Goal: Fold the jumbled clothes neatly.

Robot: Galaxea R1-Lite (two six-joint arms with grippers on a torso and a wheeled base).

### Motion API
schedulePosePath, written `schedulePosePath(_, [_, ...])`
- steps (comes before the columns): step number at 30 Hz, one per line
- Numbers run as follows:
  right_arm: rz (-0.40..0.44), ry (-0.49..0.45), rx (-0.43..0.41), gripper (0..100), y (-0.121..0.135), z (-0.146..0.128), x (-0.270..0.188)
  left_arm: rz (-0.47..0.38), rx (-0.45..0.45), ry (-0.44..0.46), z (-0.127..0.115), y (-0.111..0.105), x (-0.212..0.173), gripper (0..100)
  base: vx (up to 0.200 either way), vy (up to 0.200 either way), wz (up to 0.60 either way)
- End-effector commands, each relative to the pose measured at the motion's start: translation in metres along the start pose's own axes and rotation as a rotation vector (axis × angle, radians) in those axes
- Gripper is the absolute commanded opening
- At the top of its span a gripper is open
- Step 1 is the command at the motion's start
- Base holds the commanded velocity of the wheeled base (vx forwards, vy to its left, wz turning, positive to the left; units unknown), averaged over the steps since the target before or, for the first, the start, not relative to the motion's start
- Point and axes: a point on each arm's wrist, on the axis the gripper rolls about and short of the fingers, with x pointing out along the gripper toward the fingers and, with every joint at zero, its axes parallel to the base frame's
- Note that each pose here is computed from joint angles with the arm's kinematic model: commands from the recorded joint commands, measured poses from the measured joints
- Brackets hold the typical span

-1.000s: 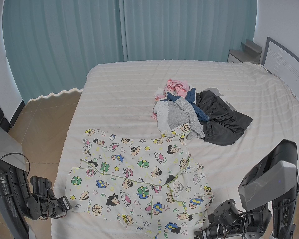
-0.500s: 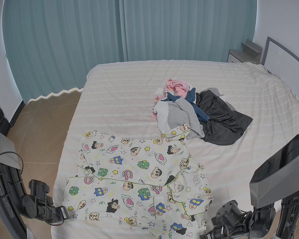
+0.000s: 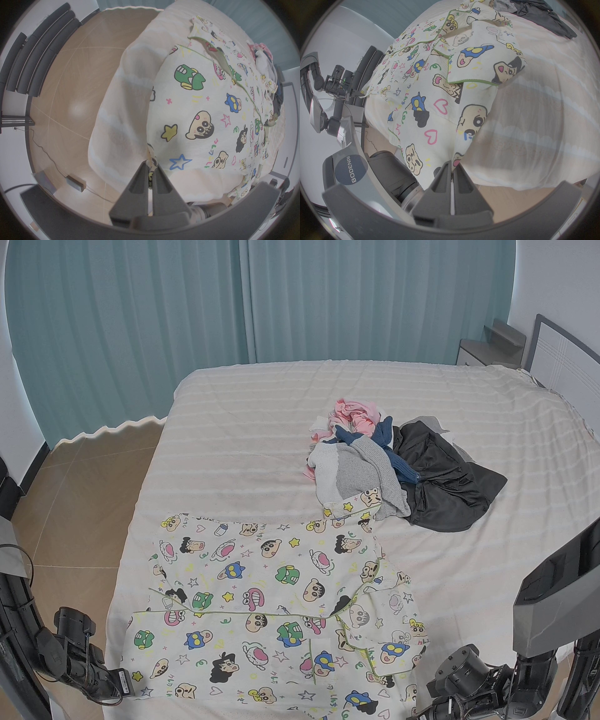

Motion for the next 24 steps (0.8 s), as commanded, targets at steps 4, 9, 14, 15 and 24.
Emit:
schedulePosePath(4, [-0.024, 0.042, -0.02, 0, -0.002, -0.008, -0.008, 0.027, 0.006, 0.054, -0.01, 0.003, -0.004, 0, 0.0, 0.0, 0.0])
schedulePosePath(9, [-0.028, 0.066, -0.034, 0, -0.001, -0.011, -0.013, 0.064, 0.007, 0.067, -0.012, 0.004, -0.005, 0, 0.0, 0.0, 0.0])
schedulePosePath(14, [-0.027, 0.068, -0.043, 0, 0.0, -0.012, -0.013, 0.078, 0.006, 0.077, -0.013, 0.005, -0.005, 0, 0.0, 0.0, 0.0])
schedulePosePath(15, [-0.027, 0.072, -0.048, 0, 0.001, -0.012, -0.013, 0.079, 0.003, 0.079, -0.013, 0.005, -0.005, 0, 0.0, 0.0, 0.0])
schedulePosePath(24, [-0.014, 0.039, -0.029, 100, 0.001, -0.009, -0.018, 0.072, 0.001, 0.077, -0.013, 0.005, -0.005, 100, 0.0, 0.0, 0.0])
